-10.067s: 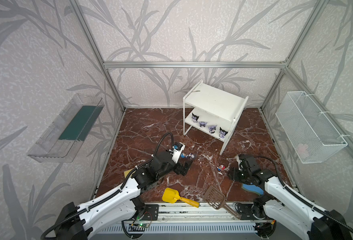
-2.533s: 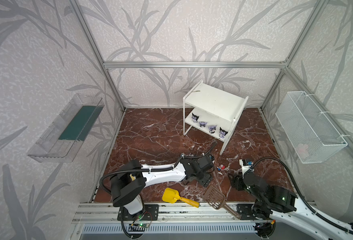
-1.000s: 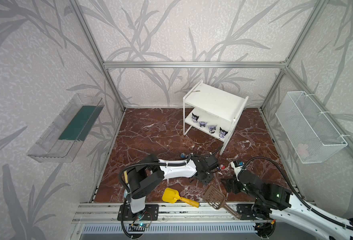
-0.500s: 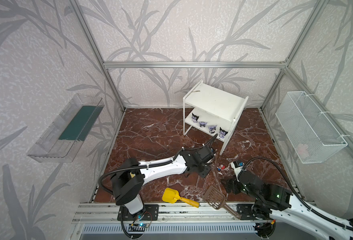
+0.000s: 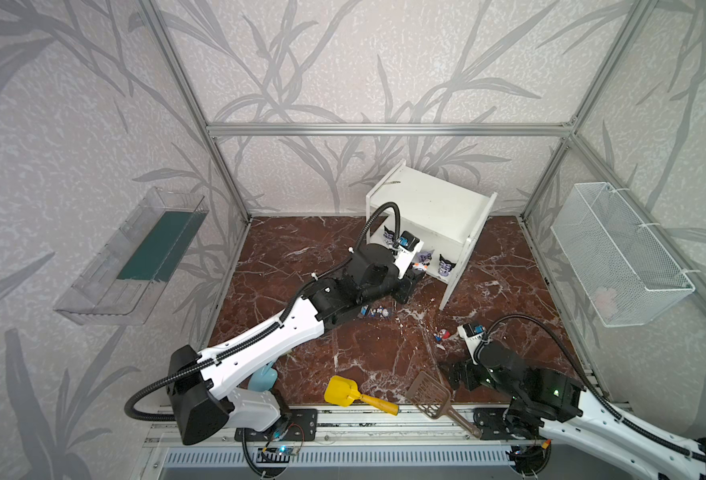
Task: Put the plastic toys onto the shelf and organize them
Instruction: 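Lift the Doraemon with the left gripper up to the upper shelf tier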
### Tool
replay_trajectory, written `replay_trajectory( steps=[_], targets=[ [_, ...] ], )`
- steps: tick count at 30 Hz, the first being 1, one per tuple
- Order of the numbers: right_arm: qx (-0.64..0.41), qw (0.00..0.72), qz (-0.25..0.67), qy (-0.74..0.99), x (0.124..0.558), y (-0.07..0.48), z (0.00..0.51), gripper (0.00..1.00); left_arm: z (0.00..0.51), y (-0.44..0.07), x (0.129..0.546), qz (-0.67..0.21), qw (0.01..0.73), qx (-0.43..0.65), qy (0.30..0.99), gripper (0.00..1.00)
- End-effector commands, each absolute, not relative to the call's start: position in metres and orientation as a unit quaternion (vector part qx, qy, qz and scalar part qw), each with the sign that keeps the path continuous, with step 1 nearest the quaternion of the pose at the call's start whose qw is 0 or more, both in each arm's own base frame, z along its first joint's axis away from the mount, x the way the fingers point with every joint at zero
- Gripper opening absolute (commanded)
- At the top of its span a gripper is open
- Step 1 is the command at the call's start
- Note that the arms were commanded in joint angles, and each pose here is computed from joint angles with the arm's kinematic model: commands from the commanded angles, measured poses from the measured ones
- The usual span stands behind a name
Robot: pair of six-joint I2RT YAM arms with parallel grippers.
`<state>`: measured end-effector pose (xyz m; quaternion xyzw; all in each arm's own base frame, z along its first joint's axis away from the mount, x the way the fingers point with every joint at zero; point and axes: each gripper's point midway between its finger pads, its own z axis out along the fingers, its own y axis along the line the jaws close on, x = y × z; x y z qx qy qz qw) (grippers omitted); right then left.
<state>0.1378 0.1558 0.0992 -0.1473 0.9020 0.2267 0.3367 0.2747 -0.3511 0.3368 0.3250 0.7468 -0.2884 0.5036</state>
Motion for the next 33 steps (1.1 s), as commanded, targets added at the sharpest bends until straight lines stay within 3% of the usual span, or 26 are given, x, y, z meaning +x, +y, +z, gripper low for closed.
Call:
replay_trajectory(
  steps=[1, 8, 16, 33],
  targets=[
    [-0.156, 0.341, 0.228, 0.898, 0.138, 0.157, 0.104, 0.99, 0.385, -0.366, 0.288, -0.309, 0.562, 0.345, 0.685, 0.32],
    [-0.157, 0.342, 0.233, 0.897, 0.137, 0.157, 0.103, 0.99, 0.416, -0.398, 0.305, -0.343, 0.572, 0.386, 0.637, 0.35],
    [-0.156, 0.343, 0.240, 0.895, 0.135, 0.156, 0.104, 0.99, 0.415, -0.427, 0.331, -0.370, 0.568, 0.409, 0.610, 0.35],
    [-0.155, 0.347, 0.239, 0.894, 0.136, 0.156, 0.104, 0.99, 0.399, -0.433, 0.356, -0.418, 0.547, 0.425, 0.588, 0.35]
  ],
)
